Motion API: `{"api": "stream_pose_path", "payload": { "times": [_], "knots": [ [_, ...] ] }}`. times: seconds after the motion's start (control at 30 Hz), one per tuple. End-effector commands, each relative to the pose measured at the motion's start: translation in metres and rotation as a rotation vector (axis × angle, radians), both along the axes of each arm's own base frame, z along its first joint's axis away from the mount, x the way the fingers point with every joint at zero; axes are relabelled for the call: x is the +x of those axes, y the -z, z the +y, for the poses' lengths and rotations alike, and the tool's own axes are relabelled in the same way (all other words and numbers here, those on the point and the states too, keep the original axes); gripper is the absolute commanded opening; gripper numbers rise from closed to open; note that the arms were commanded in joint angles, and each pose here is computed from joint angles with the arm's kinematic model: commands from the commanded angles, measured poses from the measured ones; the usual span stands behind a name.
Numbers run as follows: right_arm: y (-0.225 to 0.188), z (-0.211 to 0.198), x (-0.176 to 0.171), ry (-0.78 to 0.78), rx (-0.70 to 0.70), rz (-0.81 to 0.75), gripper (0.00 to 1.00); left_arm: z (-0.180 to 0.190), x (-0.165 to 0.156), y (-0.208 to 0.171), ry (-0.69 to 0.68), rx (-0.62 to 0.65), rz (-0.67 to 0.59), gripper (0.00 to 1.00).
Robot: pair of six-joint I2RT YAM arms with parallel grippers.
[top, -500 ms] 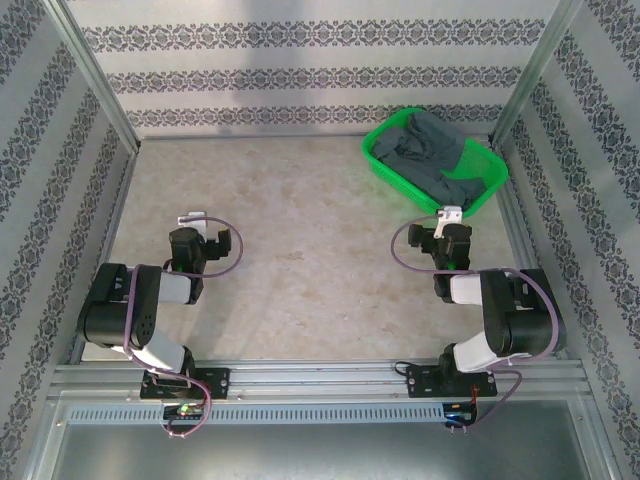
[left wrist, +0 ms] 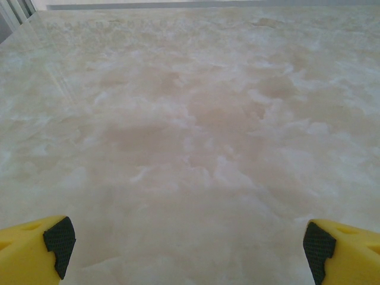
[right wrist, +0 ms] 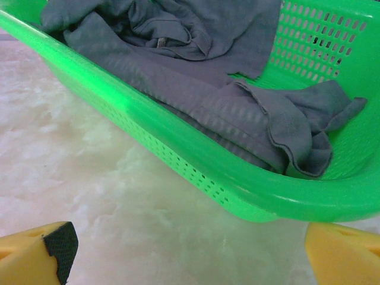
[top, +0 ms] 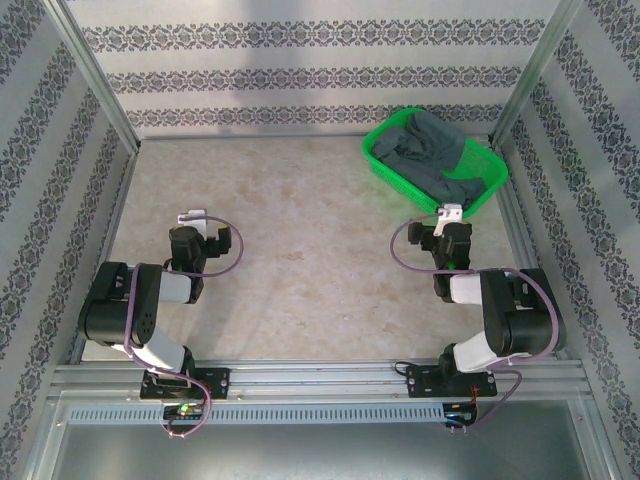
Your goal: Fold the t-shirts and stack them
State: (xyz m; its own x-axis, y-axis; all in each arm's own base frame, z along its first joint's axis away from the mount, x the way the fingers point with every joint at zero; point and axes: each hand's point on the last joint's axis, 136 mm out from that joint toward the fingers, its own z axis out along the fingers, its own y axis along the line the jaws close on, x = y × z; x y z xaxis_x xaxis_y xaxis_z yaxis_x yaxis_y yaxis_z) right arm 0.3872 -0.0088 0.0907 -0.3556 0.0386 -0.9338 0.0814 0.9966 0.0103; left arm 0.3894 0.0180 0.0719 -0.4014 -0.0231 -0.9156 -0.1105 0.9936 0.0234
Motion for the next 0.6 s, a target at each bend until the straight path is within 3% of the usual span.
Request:
{"api": "stream_pose_path", "payload": {
  "times": [0.0,0.23,0.33,0.47,0.57],
  "knots": [
    [-0.015,0.008,0.010,-0.035,-0.007,-0.054,0.98,-0.002,0.010,-0.015,0.021,0.010,-0.060,1.00],
    [-0.015,0.010,0.009,-0.049,-0.009,-0.055,0.98,-0.009,0.010,-0.015,0.062,0.010,-0.059,1.00],
    [-0.019,0.016,0.007,-0.071,-0.029,-0.075,0.98,-0.008,0.000,-0.020,0.048,0.013,-0.119,1.00],
    [-0.038,0.019,-0.011,-0.023,-0.104,-0.112,0.98,0.003,-0.026,-0.052,-0.093,0.108,-0.259,1.00],
    [-0.078,0.025,-0.024,0.030,-0.143,-0.167,0.98,-0.010,-0.030,-0.087,-0.097,0.163,-0.268,1.00]
  ]
}}
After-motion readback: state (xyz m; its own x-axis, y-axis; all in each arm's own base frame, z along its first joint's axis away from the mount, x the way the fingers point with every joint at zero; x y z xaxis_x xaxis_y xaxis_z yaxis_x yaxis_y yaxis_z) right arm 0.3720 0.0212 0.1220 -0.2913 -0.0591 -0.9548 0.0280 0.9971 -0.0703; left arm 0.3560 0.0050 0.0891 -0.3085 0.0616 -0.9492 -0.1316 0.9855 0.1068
